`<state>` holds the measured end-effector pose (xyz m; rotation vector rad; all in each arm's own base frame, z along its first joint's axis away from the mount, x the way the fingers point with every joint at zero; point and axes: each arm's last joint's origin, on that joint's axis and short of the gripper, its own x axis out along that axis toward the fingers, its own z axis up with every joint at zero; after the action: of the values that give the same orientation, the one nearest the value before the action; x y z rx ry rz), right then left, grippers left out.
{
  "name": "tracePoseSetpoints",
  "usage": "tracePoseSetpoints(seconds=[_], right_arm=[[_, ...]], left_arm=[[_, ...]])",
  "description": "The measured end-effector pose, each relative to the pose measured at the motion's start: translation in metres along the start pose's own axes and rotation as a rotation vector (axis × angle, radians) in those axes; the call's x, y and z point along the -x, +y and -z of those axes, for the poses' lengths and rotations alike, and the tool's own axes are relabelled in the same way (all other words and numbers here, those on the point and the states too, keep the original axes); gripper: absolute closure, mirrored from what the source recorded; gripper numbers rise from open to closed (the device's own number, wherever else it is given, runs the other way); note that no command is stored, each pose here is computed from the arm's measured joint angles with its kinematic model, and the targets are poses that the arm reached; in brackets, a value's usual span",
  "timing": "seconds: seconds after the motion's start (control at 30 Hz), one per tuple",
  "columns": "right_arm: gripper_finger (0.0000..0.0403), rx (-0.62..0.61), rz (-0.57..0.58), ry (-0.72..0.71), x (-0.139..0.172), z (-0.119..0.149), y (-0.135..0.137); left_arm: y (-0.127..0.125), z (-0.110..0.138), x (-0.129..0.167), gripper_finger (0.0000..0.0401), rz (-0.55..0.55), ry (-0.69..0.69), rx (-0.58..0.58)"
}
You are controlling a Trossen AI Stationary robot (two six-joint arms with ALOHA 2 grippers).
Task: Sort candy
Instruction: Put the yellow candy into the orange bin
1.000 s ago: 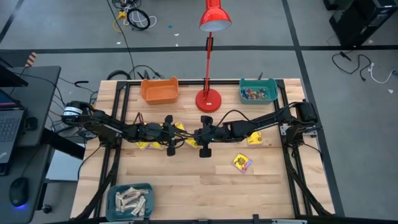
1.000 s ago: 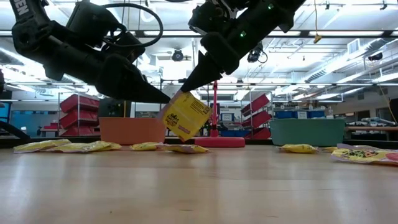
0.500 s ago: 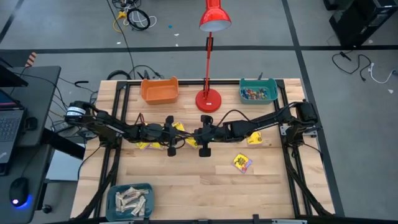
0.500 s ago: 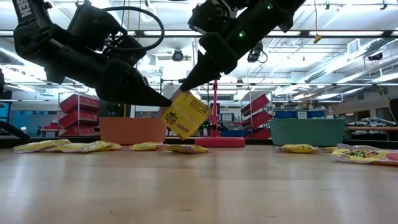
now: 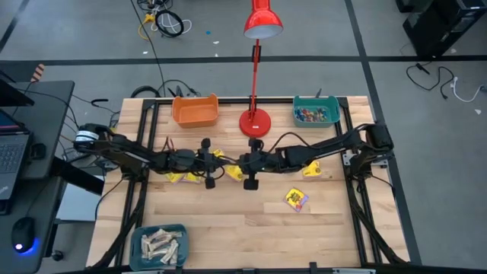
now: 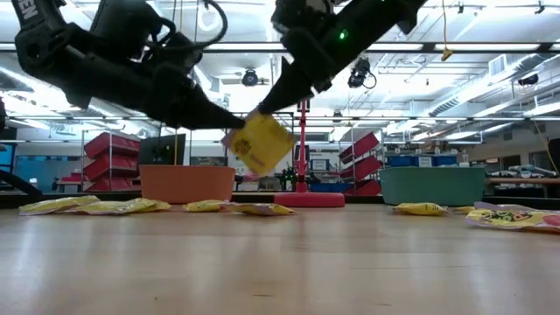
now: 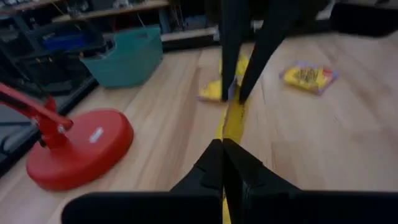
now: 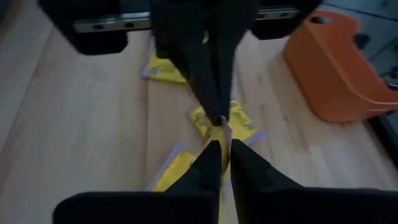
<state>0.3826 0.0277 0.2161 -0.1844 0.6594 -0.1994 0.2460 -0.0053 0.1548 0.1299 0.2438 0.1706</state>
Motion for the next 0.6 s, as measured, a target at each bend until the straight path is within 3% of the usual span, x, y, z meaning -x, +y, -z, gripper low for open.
tracePoseSetpoints(seconds=[0.17,0.3,0.6], right_arm=[[0.036,-0.076,0.073,-0.006,0.026,-0.009,-0.011],[0.0353,-0.133,0.109,-0.008,0.055,-0.016,-0.022],[0.0354,-0.195,0.11,-0.022,0.094,-0.022,-0.035]], left_arm=[[0.004,-0.013,0.01,0.04,-0.021,-0.032,0.011],[0.006,-0.024,0.02,0.0401,-0.116,-0.016,0.005],[0.018,-0.098,0.049,0.0401,-0.24,-0.014,-0.067]])
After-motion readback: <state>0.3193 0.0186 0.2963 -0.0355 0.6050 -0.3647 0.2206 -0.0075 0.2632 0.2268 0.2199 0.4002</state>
